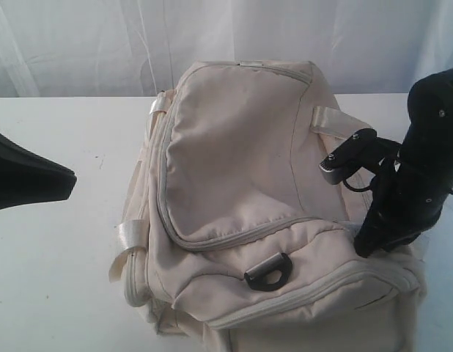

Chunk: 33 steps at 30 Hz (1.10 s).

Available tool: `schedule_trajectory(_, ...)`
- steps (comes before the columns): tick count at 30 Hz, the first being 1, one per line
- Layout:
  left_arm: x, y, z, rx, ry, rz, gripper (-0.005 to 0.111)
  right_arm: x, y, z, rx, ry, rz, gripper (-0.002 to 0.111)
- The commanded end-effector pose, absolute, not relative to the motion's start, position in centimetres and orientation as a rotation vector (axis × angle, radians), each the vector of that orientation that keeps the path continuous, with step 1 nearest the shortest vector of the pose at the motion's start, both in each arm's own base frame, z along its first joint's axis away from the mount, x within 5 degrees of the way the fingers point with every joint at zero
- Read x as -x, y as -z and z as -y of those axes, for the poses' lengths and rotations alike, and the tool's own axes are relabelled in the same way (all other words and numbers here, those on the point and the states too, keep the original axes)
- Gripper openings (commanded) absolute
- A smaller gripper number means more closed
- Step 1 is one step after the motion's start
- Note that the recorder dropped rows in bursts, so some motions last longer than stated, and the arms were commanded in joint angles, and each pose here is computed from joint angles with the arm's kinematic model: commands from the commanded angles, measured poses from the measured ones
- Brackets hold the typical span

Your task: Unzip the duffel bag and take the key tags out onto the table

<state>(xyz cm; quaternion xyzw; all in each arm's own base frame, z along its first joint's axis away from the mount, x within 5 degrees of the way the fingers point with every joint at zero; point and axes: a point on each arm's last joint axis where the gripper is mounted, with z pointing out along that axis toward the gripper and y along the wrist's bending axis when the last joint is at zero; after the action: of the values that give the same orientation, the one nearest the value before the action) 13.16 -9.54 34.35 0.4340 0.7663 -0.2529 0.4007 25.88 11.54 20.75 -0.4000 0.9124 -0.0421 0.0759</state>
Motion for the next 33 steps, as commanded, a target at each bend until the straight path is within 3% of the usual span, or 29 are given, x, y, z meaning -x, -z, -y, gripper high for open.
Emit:
schedule_trajectory(1, -13.0, -34.5, 9.7, -1.102, 0.673, -1.93, 0.0, -25.8, -21.5, -11.2, 1.125, 0.153, -2.732, 0.0)
schedule_trajectory(11, -12.9, -34.6, 9.8, -1.083, 0.696, -1.931, 0.0, -24.6, -28.0, -10.2, 0.958, 0.183, -2.532, 0.0)
schedule_trajectory(22, -15.2, -34.9, 11.8, -1.002, 0.98, -1.893, 0.0, -21.9, -33.9, -9.0, 0.817, 0.116, -2.321, 0.0)
schedule_trajectory(30, -17.5, -36.6, 16.9, -1.151, 1.016, -1.808, 0.0, -21.6, -34.3, -9.8, 0.747, -0.041, -2.292, 0.0)
schedule_trajectory(33, -19.0, -36.3, 20.7, -1.246, 1.004, -1.809, 0.0, -21.4, -34.3, -10.2, 0.685, -0.14, -2.32, 0.0)
